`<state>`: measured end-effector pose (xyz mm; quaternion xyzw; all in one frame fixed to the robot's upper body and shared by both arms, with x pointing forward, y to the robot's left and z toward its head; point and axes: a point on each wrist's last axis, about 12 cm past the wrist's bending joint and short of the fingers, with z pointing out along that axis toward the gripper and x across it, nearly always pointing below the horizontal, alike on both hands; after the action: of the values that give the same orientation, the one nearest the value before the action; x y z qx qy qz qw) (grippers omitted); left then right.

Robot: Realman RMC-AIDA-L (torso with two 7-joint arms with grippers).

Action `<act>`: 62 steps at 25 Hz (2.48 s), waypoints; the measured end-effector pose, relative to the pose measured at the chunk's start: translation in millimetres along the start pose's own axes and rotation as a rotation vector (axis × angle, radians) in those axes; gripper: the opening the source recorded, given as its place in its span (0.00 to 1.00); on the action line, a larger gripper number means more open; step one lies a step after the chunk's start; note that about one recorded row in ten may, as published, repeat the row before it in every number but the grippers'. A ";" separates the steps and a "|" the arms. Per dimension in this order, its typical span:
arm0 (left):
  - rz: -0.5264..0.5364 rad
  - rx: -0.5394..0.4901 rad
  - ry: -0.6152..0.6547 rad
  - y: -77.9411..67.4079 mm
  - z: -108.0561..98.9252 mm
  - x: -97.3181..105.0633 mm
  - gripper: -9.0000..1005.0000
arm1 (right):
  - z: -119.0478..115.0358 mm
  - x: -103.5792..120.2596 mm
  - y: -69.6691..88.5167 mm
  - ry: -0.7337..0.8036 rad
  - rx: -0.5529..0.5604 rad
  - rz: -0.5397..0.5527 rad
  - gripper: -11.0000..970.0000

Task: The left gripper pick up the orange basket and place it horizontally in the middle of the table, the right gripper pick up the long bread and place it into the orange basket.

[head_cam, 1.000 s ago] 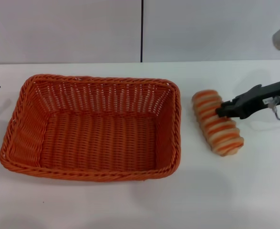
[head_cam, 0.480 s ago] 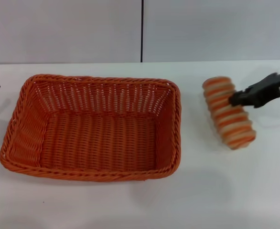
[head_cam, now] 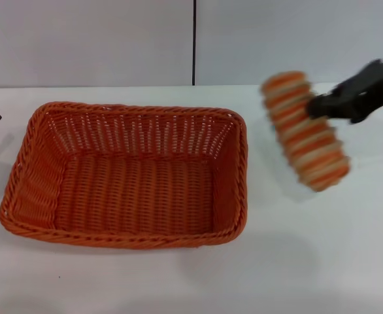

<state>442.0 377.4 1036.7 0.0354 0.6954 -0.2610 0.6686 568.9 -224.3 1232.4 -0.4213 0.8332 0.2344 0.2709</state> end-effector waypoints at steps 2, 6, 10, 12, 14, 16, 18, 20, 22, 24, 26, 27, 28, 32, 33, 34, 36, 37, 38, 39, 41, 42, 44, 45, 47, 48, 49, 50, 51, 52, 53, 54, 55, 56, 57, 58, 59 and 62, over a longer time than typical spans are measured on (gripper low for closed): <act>0.000 0.000 0.000 0.0 0.1 0.0 0.75 | 4.1 -6.8 7.5 0.000 -0.039 -0.031 0.07; 0.000 0.000 0.000 0.0 0.1 0.0 0.75 | 19.5 -29.7 36.0 -0.004 -0.189 -0.151 0.05; 0.001 0.000 0.000 0.0 0.0 0.1 0.75 | 37.0 -44.6 55.2 -0.007 -0.307 -0.258 0.04; 0.003 0.000 0.000 0.0 -0.1 0.1 0.75 | 43.5 -46.0 56.1 -0.012 -0.318 -0.304 0.04; 0.007 -0.001 0.000 -0.1 -0.5 0.4 0.75 | 46.6 -45.9 56.0 -0.019 -0.325 -0.328 0.04; 0.008 -0.003 0.001 -0.1 -1.5 0.7 0.75 | 50.9 -44.7 56.0 -0.043 -0.353 -0.378 0.04; 0.008 -0.004 0.002 -0.2 -2.3 1.0 0.75 | 53.9 -42.5 55.1 -0.082 -0.391 -0.414 0.04; 0.007 -0.003 0.001 -0.5 -3.2 1.2 0.75 | 57.3 -41.2 52.4 -0.123 -0.417 -0.446 0.04; 0.005 -0.002 0.000 -0.9 -3.4 1.5 0.75 | 59.5 -41.5 50.4 -0.138 -0.411 -0.462 0.04; 0.002 -0.001 -0.001 -1.4 -3.2 2.0 0.75 | 61.0 -41.6 49.3 -0.145 -0.405 -0.468 0.04; -0.003 0.001 -0.002 -2.2 -2.9 2.8 0.75 | 63.9 -41.7 47.2 -0.154 -0.392 -0.470 0.04; -0.005 0.002 -0.003 -2.5 -2.8 3.1 0.75 | 66.5 -40.7 44.9 -0.158 -0.382 -0.471 0.03; -0.006 0.001 -0.003 -2.6 -3.0 3.2 0.75 | 66.5 -40.7 44.9 -0.158 -0.382 -0.471 0.03; -0.007 0.000 -0.002 -2.6 -3.8 3.7 0.75 | 70.7 -35.2 38.2 -0.184 -0.362 -0.500 0.03; -0.009 0.000 -0.002 -2.9 -3.8 4.1 0.75 | 70.7 -35.2 38.2 -0.184 -0.362 -0.500 0.03; -0.012 0.000 -0.003 -3.3 -3.8 4.5 0.75 | 71.7 -33.7 37.1 -0.191 -0.363 -0.504 0.03; -0.016 0.001 -0.004 -3.8 -3.6 5.1 0.75 | 73.8 -31.7 36.0 -0.204 -0.368 -0.516 0.03; -0.016 0.001 -0.004 -3.9 -3.6 5.2 0.75 | 76.6 -29.3 35.8 -0.211 -0.375 -0.539 0.03; -0.016 0.001 -0.004 -3.9 -3.6 5.2 0.75 | 76.6 -29.3 35.8 -0.211 -0.375 -0.539 0.03; -0.016 0.001 -0.004 -3.9 -3.6 5.2 0.75 | 77.8 -28.2 35.9 -0.213 -0.379 -0.553 0.03; -0.016 0.001 -0.004 -3.9 -3.5 5.2 0.75 | 79.9 -25.4 35.8 -0.232 -0.385 -0.582 0.04; -0.016 0.001 -0.004 -3.9 -3.5 5.2 0.75 | 81.9 -22.9 34.2 -0.267 -0.383 -0.589 0.06; -0.016 0.002 -0.004 -3.9 -3.4 5.1 0.75 | 82.4 -22.5 33.1 -0.284 -0.377 -0.589 0.09; -0.016 0.002 -0.004 -3.9 -3.3 5.1 0.75 | 83.5 -21.9 29.5 -0.307 -0.349 -0.587 0.10; -0.016 0.002 -0.004 -3.9 -3.3 5.1 0.75 | 84.5 -21.8 26.3 -0.317 -0.317 -0.583 0.14; -0.016 0.002 -0.004 -3.9 -3.2 5.1 0.75 | 84.5 -21.8 26.3 -0.317 -0.317 -0.583 0.16; -0.016 0.002 -0.004 -3.9 -3.2 5.1 0.75 | 85.3 -22.1 25.0 -0.321 -0.302 -0.582 0.19; -0.017 0.001 -0.003 -3.9 -3.2 5.3 0.75 | 86.0 -23.0 23.1 -0.327 -0.282 -0.579 0.21; -0.017 0.001 -0.003 -3.9 -3.2 5.3 0.75 | 86.0 -23.0 23.1 -0.327 -0.282 -0.579 0.23; -0.017 0.000 -0.003 -3.9 -3.2 5.3 0.75 | 84.3 -23.4 21.5 -0.335 -0.265 -0.578 0.25; -0.017 0.000 -0.003 -3.8 -3.2 5.4 0.75 | 84.3 -23.4 21.5 -0.335 -0.265 -0.578 0.27; -0.017 0.000 -0.003 -3.8 -3.2 5.4 0.75 | 82.5 -23.3 20.9 -0.341 -0.255 -0.579 0.29; -0.016 -0.001 -0.002 -3.8 -3.2 5.5 0.75 | 77.2 -22.4 20.0 -0.358 -0.230 -0.570 0.34; -0.010 -0.001 -0.002 -3.8 -3.1 5.5 0.75 | 77.2 -22.4 20.0 -0.358 -0.230 -0.570 0.39; 0.000 -0.001 -0.003 -3.8 -3.2 5.5 0.75 | 74.4 -21.3 19.2 -0.368 -0.216 -0.561 0.43; 0.015 -0.002 -0.006 -3.7 -3.5 5.1 0.75 | 69.7 -18.9 17.6 -0.386 -0.191 -0.543 0.48; 0.015 -0.002 -0.006 -3.7 -3.5 5.1 0.75 | 65.5 -16.3 16.3 -0.404 -0.171 -0.526 0.53; 0.065 -0.023 -0.037 -3.8 -7.4 4.7 0.75 | 43.5 10.7 2.2 -0.536 -0.059 -0.374 0.54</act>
<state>433.2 375.7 1033.3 0.0454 0.6843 -0.2317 0.6899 572.7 -202.3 1193.5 -0.4978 0.6336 0.3070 0.5064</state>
